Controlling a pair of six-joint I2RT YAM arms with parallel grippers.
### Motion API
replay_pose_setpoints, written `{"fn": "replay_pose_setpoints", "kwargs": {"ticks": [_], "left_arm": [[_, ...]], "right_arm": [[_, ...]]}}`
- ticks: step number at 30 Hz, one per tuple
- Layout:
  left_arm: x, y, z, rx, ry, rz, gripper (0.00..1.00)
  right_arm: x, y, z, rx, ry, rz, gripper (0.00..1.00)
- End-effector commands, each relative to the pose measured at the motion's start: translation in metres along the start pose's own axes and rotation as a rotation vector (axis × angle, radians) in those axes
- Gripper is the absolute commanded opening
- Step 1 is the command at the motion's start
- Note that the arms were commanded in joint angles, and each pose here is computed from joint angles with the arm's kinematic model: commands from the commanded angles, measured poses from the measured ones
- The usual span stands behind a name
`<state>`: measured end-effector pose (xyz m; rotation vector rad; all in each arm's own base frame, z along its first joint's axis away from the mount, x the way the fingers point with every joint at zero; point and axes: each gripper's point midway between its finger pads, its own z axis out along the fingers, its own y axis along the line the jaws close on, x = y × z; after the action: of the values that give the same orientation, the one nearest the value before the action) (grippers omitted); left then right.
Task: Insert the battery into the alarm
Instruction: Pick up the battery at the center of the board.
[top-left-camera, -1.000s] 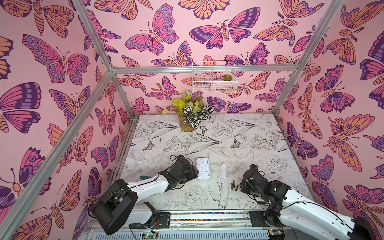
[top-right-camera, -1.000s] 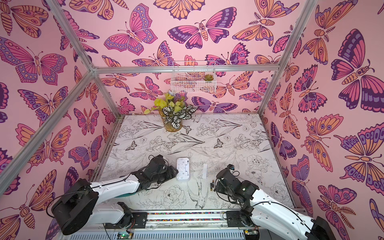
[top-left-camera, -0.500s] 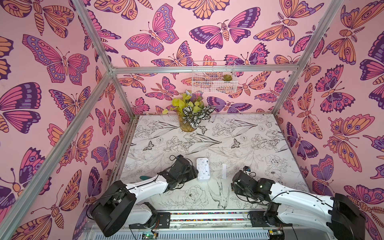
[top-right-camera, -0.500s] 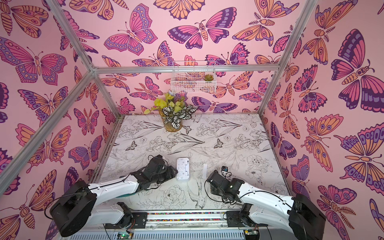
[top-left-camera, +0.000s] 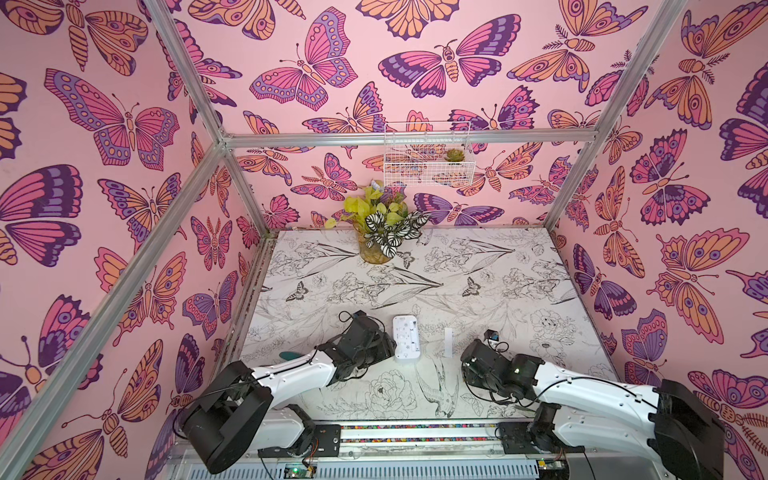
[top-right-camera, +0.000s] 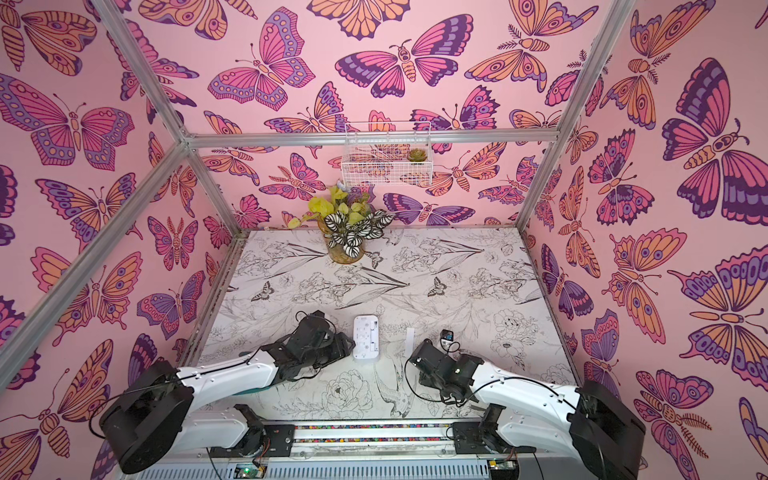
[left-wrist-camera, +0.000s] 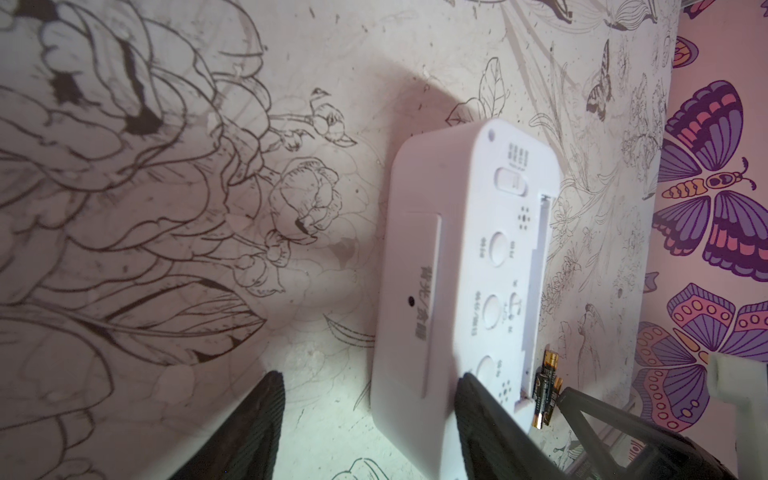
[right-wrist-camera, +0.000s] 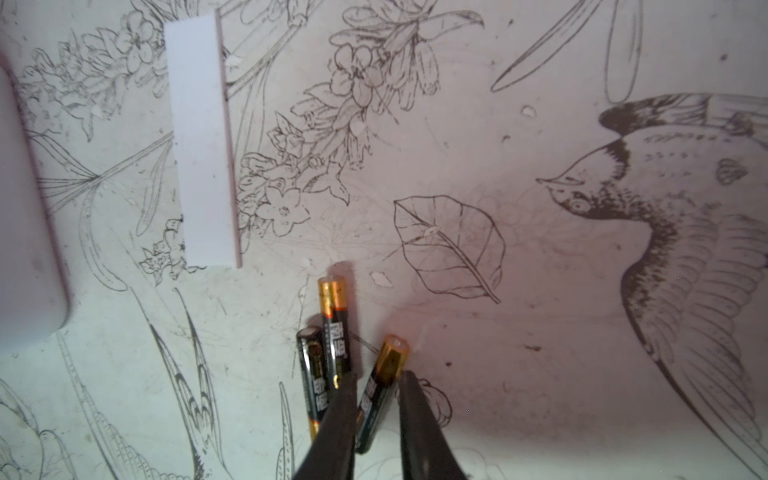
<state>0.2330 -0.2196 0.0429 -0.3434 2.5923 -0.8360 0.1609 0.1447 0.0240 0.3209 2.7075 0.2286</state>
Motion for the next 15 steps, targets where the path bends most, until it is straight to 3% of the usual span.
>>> {"fn": "replay_pose_setpoints", "kwargs": {"ticks": [1, 15], "left_arm": [[0.0039, 0.0156, -0.0013, -0.047, 0.001, 0.000, 0.67], [0.0042, 0.0141, -0.0014, -0.042, 0.004, -0.005, 0.67]], "right_arm": [[-0.0049, 0.0044, -0.0012, 0.011, -0.017, -0.007, 0.21], [0.0019, -0.0007, 0.0057, 0.049, 0.011, -0.019, 0.15]]}}
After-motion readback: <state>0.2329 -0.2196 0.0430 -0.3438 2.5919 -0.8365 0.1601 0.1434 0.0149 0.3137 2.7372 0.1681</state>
